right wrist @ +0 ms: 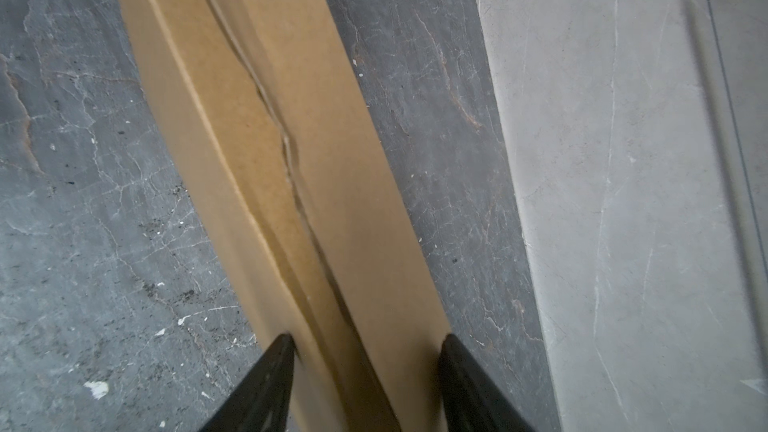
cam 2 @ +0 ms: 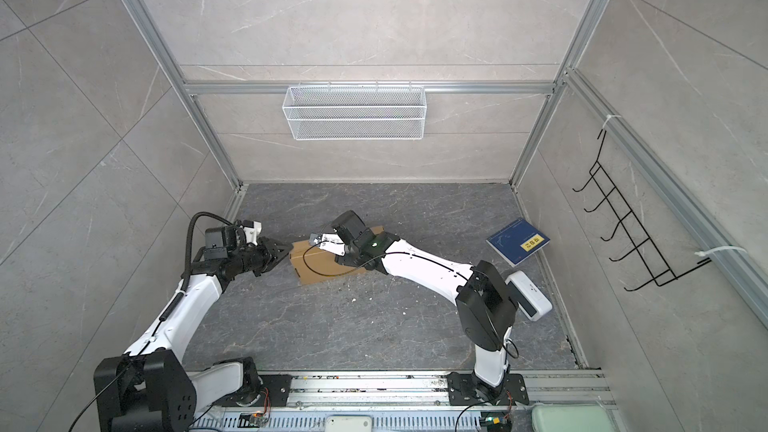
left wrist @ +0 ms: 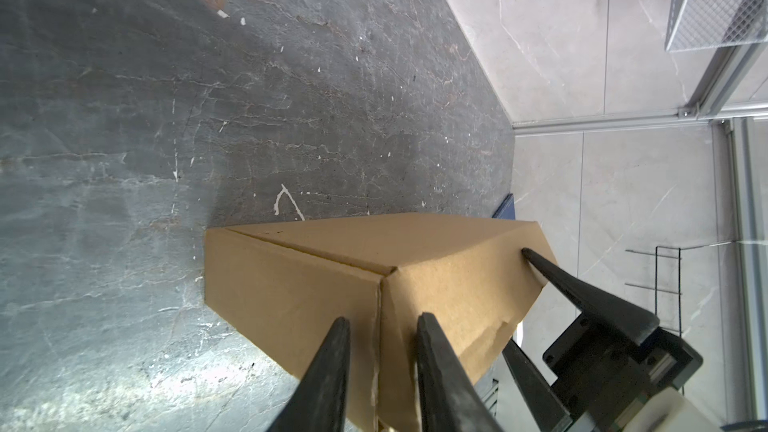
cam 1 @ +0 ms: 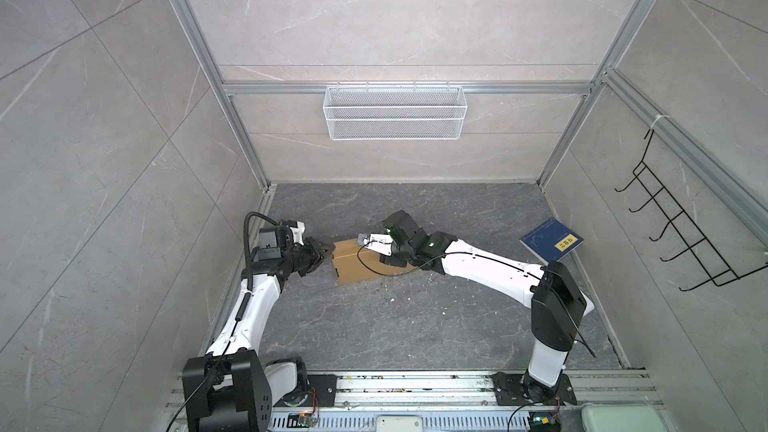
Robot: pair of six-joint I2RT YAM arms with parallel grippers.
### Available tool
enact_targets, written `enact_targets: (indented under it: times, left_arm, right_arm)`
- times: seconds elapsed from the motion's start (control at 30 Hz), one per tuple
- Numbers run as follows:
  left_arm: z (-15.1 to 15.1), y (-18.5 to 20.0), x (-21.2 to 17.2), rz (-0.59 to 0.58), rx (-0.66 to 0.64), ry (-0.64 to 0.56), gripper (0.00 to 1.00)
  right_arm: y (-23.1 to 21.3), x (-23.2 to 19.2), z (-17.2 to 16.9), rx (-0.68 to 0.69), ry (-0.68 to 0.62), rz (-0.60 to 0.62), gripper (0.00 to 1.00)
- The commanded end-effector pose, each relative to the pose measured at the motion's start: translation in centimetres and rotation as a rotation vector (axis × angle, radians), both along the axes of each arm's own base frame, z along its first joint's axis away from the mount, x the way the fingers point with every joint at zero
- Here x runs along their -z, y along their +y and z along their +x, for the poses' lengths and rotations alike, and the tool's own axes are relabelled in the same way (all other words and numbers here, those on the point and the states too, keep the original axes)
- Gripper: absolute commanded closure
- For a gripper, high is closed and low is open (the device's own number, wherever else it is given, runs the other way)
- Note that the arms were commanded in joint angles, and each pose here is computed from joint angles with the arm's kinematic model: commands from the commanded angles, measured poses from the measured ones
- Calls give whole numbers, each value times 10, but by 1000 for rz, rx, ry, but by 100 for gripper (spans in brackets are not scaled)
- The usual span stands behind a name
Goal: Fold the paper box
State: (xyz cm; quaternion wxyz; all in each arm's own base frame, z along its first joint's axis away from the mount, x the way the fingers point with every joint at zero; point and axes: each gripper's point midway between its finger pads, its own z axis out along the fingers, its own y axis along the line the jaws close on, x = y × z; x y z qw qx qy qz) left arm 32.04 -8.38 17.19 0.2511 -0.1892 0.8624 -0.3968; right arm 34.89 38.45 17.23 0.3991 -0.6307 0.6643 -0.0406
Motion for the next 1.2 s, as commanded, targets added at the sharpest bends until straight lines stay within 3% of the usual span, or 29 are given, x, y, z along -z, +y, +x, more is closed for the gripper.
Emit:
enact_targets:
  times: [0.0, 0.17, 0.37, 0.6, 1.17]
  left_arm:
    - [-5, -2, -8, -4, 3, 23, 63]
    - [-2, -2, -13, -10, 3, 8, 62]
    - [-16, -2, 8, 17, 28, 59, 77]
    - [-25, 5, 37, 49, 28, 120, 83]
    - [-26, 14, 18, 137, 80, 105, 90]
  right_arm:
    - [-10, 28, -10, 19, 69, -57, 43]
    - [-9, 29, -9, 19, 73, -59, 42]
    - [-10, 28, -9, 21, 70, -63, 43]
    - [-10, 29, -9, 20, 73, -64, 43]
    - [-11, 29, -10, 22, 71, -63, 43]
